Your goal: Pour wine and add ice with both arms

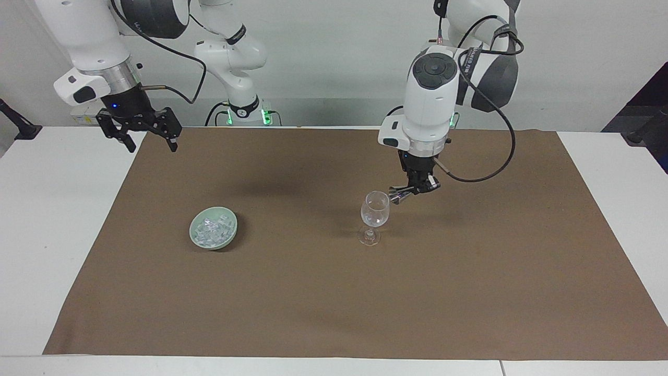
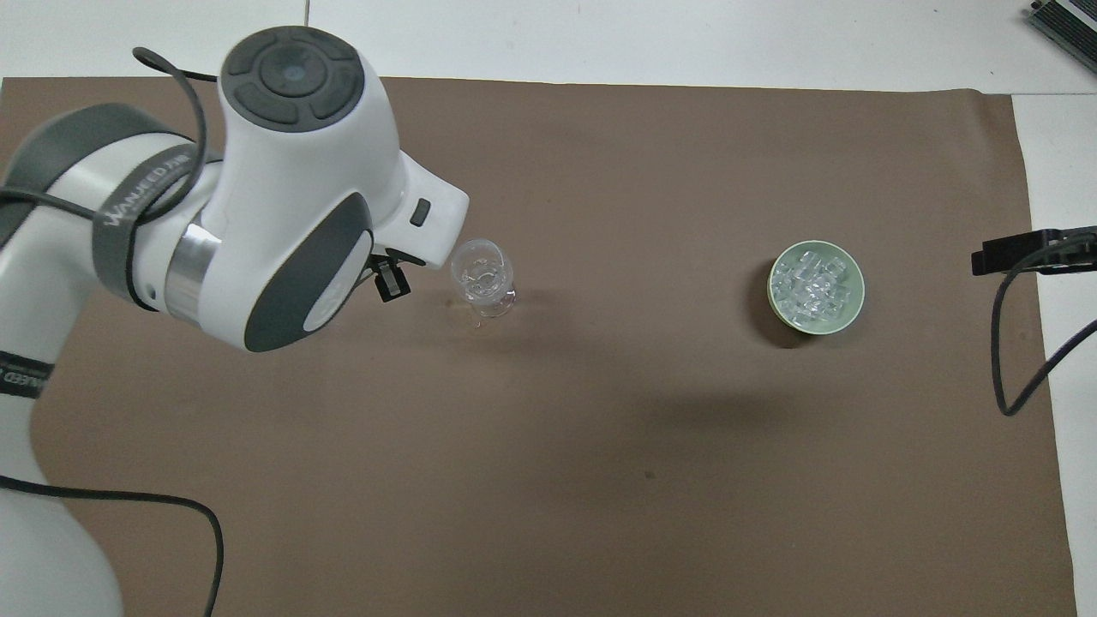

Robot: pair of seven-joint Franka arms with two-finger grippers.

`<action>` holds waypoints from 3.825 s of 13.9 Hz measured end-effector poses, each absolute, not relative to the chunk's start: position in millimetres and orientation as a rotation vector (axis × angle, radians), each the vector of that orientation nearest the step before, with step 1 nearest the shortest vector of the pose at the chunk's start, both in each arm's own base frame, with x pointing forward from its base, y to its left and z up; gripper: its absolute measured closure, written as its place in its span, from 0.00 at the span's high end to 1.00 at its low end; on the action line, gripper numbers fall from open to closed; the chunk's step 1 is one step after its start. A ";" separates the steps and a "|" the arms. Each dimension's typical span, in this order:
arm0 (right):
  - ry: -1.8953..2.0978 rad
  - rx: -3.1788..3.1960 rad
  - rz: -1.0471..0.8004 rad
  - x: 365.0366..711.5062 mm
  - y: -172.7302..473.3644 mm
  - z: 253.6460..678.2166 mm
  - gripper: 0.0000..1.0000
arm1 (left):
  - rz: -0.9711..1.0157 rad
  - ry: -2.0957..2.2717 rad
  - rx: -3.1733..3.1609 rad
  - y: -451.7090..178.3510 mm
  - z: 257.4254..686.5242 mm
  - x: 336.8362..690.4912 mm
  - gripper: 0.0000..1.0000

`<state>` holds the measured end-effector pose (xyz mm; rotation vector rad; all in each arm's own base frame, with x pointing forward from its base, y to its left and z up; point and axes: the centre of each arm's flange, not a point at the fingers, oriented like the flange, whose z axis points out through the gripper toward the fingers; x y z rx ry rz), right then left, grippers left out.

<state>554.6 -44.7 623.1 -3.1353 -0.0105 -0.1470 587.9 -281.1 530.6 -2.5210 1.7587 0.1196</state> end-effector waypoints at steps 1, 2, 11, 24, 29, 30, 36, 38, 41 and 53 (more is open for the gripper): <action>-0.011 -3.135 -0.147 554.6 -44.7 623.1 1.00 | 0.112 1.805 -2.529 -260.6 530.8 597.6 0.22; -0.011 -3.135 -0.147 554.6 -44.7 623.1 1.00 | 0.097 1.861 -2.536 -237.7 530.5 607.6 0.22; -0.011 -3.135 -0.147 554.6 -44.7 623.1 1.00 | -0.351 2.472 -2.517 -59.2 474.3 646.7 0.22; -0.195 -3.131 -0.140 559.6 -12.9 613.5 1.00 | -1.658 2.473 -2.477 171.6 309.2 602.6 0.22; -0.317 -3.135 -0.137 591.2 -9.6 541.6 1.00 | -1.954 2.264 -2.628 204.5 253.3 586.7 0.22; -0.340 -3.136 -0.139 597.2 -9.3 521.5 1.00 | -1.994 2.221 -2.637 209.0 250.6 585.9 0.22; -0.376 -3.136 -0.157 600.9 -0.2 447.3 1.00 | -2.057 2.134 -2.688 220.7 232.0 578.6 0.22; -0.396 -3.136 -0.165 598.7 5.9 424.1 1.00 | -2.092 2.124 -2.711 212.9 217.9 579.5 0.22; -0.411 -3.143 -0.145 600.5 6.3 393.0 1.00 | -2.128 2.068 -2.748 209.6 220.3 584.8 0.22; -0.420 -3.142 -0.085 587.4 8.7 333.5 0.97 | -2.146 1.895 -2.773 182.2 221.6 619.8 0.22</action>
